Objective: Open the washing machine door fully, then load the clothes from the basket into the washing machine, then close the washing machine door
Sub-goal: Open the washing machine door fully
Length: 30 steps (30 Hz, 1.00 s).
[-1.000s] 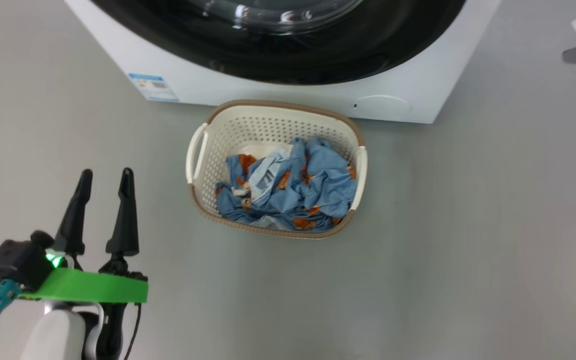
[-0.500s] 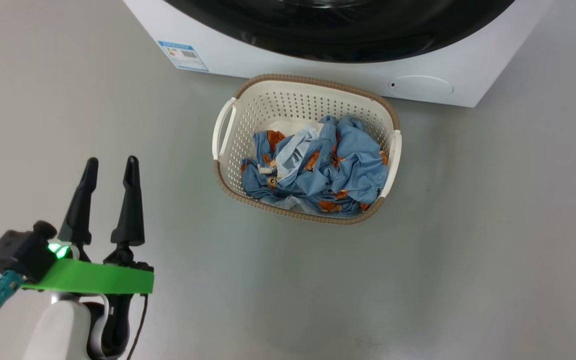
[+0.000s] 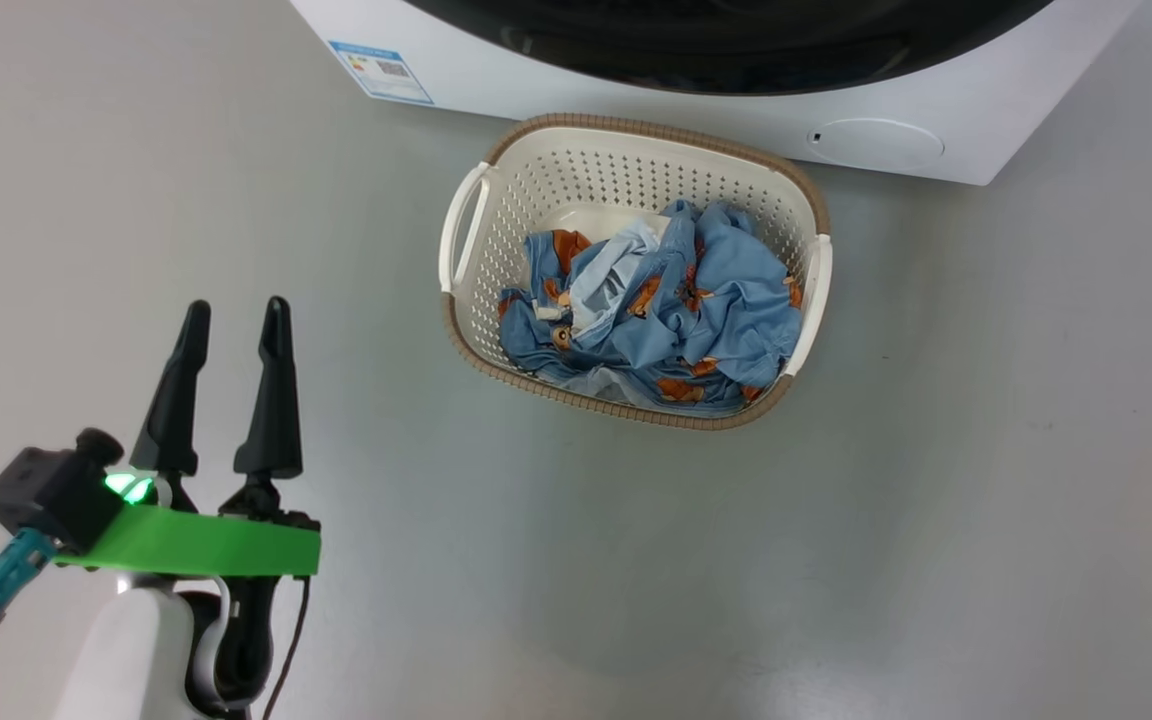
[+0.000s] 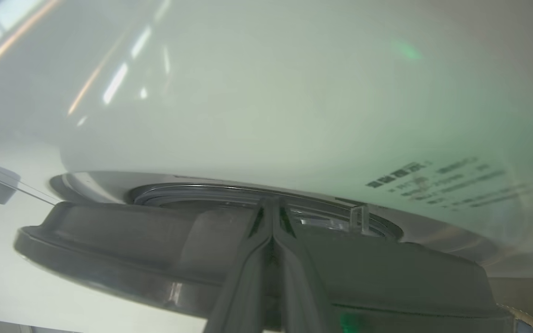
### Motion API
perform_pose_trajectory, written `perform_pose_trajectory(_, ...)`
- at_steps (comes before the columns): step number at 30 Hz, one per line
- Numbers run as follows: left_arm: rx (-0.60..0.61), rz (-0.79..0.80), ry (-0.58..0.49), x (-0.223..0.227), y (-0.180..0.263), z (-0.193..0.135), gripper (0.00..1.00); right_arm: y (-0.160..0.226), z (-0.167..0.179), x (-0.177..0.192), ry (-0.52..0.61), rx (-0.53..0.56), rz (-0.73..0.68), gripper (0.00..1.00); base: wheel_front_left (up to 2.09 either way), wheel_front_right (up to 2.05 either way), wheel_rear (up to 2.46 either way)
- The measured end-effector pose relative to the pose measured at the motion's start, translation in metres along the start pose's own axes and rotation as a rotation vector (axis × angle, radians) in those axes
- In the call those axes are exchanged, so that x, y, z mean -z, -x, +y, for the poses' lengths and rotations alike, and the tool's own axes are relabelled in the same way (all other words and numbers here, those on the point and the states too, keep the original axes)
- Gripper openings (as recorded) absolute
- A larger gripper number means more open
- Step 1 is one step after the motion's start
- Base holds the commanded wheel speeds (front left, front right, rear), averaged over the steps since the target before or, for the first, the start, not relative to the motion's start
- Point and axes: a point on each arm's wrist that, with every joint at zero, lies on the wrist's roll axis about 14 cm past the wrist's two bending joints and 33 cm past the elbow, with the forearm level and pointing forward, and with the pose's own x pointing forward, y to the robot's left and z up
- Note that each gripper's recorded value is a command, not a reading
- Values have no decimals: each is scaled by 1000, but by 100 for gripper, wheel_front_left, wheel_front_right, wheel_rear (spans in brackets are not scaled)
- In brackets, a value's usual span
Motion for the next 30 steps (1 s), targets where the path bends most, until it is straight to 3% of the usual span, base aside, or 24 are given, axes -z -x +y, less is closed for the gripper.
perform_pose_trajectory(13,-3,-30,7,-13,6,1,100,13,3,30,22,44,141,0,0,0,0)
perform_pose_trajectory(30,7,-85,11,-37,48,-1,100,85,32,124,13,12,358,0,0,0,0)
